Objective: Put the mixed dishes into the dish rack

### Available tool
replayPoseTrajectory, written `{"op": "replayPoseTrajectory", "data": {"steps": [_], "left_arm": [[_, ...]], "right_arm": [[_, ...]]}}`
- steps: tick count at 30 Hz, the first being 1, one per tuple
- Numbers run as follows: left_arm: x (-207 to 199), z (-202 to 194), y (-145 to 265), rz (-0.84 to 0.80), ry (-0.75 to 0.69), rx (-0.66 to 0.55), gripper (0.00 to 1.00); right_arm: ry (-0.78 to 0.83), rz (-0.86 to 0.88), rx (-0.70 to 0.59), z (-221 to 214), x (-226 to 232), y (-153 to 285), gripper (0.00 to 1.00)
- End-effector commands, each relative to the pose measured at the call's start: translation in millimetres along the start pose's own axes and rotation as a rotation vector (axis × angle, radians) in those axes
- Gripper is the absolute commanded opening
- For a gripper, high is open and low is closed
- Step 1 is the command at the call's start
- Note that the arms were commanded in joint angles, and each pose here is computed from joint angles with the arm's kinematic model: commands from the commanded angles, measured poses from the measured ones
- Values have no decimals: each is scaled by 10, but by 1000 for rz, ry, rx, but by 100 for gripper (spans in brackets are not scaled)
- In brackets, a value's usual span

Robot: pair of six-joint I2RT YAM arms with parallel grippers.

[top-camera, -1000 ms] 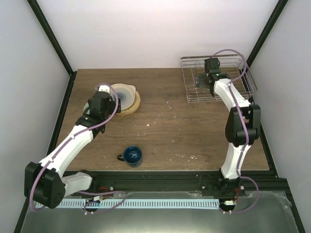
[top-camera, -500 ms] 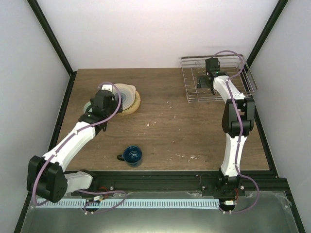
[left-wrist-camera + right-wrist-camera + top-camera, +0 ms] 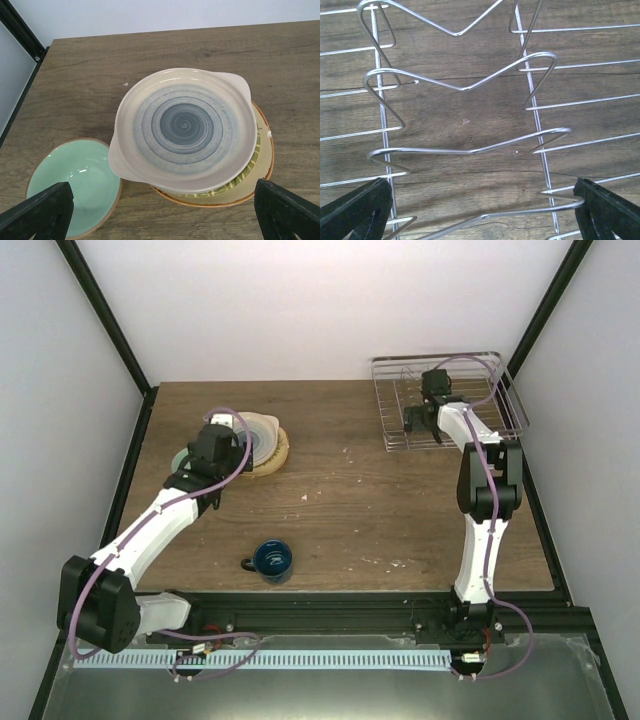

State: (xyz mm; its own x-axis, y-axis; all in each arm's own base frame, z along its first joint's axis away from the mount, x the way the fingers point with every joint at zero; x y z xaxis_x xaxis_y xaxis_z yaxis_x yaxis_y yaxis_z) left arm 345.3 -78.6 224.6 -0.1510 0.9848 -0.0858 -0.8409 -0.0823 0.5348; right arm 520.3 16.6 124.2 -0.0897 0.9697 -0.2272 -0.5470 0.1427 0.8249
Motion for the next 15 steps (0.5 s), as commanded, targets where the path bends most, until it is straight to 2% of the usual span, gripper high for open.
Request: {"op": "replayPoseTrajectory", "data": {"steps": [1,15], "left_arm": [[-58,94,1,-19,4,-16,100],[-92,90,-7,-40,8,-10,100]], "right_arm": [[-45,52,44,-193,35,65,100],[-116,127,56,-534,248,485,100]]}}
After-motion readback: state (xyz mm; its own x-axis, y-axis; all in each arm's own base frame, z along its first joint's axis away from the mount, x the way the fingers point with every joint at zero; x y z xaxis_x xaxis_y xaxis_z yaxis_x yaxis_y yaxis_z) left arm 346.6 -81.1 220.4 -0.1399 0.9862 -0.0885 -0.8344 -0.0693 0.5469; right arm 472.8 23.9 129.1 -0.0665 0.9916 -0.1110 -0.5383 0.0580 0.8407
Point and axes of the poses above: each gripper's point midway between its finger pads, its own y axis back along the fingers, its own x axis along the line the jaws close on, z = x × y, the point moved 4 cm from there along y, back along the fingers, and after that the axes turned 12 degrees about y, right-handed, at the moved point
